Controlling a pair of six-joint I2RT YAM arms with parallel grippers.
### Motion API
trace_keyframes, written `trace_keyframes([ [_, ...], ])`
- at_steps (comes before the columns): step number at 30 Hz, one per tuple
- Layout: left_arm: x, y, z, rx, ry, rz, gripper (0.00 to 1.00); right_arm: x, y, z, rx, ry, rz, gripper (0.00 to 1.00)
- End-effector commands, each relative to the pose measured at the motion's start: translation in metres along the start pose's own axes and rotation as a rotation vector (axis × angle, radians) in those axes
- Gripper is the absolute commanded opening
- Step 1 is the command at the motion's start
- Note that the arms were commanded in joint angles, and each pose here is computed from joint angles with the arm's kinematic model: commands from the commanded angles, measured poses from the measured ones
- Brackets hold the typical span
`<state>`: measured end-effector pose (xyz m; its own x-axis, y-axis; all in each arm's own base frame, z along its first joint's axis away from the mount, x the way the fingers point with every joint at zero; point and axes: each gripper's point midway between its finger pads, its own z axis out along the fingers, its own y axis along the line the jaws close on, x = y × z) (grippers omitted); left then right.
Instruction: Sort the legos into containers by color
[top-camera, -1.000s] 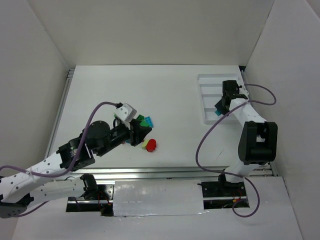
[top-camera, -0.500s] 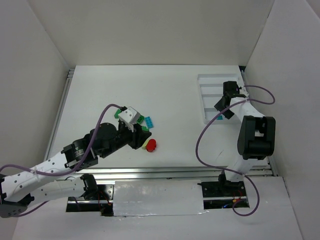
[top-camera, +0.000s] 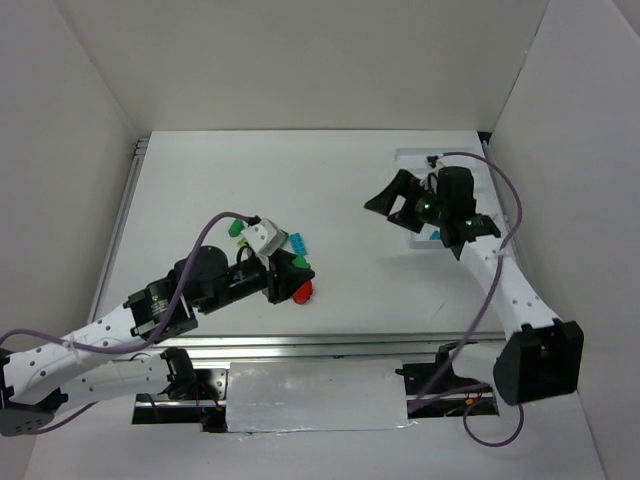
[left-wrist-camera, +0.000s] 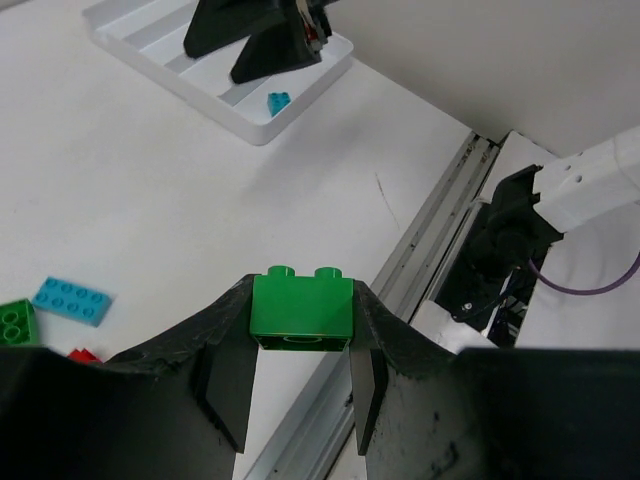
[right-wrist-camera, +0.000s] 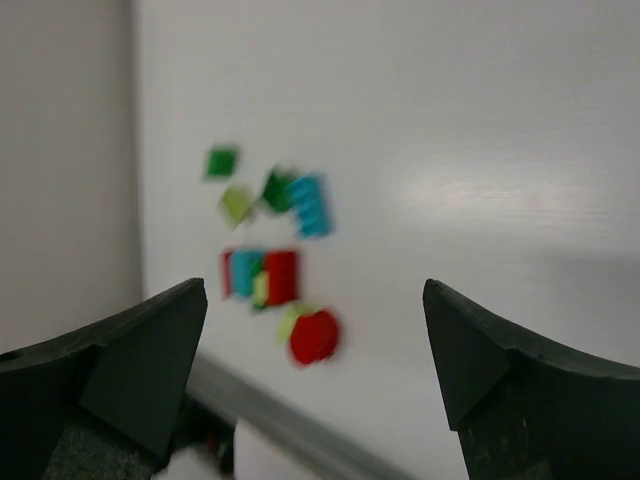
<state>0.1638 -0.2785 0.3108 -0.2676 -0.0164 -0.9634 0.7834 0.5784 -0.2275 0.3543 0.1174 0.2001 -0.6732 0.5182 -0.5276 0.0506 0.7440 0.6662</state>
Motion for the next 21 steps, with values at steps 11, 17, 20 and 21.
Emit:
trace_keyframes([
  [11, -0.013, -0.048, -0.01, 0.349, -0.228, 0.363, 0.0, 0.148, 0.19, -0.16, -0.876, 0.453, -0.086, 0.95],
  [17, -0.012, -0.057, 0.003, 0.399, -0.204, 0.395, 0.0, 0.161, 0.199, -0.168, -0.887, 0.497, -0.088, 0.94],
  [20, -0.017, -0.062, 0.002, 0.417, -0.225, 0.394, 0.0, 0.165, 0.197, -0.163, -0.848, 0.491, -0.093, 0.93],
  [21, -0.017, -0.062, 0.003, 0.419, -0.227, 0.395, 0.0, 0.166, 0.197, -0.163, -0.848, 0.492, -0.095, 0.92],
])
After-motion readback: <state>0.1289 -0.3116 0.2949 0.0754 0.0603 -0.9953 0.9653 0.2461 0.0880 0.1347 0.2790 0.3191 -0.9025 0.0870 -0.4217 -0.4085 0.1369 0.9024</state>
